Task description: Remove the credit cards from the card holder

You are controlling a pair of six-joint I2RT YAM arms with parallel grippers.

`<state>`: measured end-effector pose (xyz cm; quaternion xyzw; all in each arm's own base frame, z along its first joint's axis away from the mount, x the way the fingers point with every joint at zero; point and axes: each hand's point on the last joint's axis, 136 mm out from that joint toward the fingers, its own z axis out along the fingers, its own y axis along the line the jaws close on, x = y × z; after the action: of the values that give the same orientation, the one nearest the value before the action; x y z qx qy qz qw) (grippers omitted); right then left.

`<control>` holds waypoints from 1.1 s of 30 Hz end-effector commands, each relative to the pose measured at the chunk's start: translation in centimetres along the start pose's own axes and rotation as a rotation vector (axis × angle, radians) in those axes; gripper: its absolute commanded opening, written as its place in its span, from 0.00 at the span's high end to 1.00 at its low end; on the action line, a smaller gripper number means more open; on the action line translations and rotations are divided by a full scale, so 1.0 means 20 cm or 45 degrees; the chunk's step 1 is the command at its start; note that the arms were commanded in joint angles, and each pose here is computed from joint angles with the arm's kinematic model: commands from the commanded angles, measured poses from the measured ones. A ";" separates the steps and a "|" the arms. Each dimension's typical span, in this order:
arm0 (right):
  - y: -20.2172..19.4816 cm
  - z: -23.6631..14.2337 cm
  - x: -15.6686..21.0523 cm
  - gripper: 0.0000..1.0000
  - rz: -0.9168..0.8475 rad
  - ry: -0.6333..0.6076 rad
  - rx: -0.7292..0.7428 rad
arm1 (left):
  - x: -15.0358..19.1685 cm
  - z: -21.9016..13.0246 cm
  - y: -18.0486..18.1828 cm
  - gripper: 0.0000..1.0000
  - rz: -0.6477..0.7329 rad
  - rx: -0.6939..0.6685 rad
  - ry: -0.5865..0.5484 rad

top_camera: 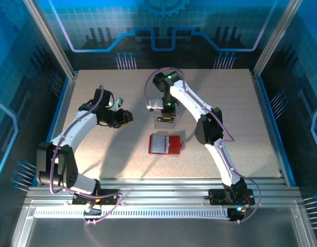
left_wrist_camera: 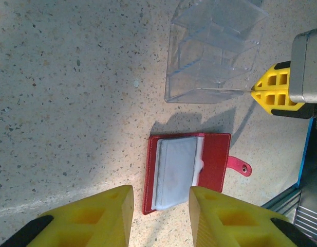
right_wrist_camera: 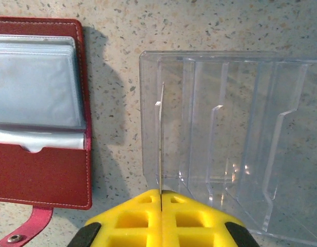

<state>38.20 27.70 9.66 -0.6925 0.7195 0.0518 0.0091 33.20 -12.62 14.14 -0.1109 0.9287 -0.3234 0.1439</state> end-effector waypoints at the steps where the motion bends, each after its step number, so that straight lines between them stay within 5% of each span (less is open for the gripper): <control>1: 0.10 0.07 0.00 1.00 0.011 0.033 -0.124 | 0.03 0.00 0.01 0.66 -0.026 0.018 0.020; 13: 0.09 0.16 -0.03 1.00 0.003 0.045 -0.137 | 0.03 0.00 0.01 0.66 -0.028 0.016 0.020; 20: 0.02 0.10 -0.06 0.71 0.008 0.022 -0.022 | 0.03 0.00 0.01 0.66 -0.028 0.016 0.021; 33: -0.02 -0.08 -0.09 0.68 0.032 -0.057 0.116 | 0.03 0.00 0.01 0.66 -0.028 0.022 0.018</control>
<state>38.90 28.79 7.90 -0.6826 0.7296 0.0382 0.0162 33.12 -12.61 13.96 -0.1116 0.9289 -0.3231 0.1425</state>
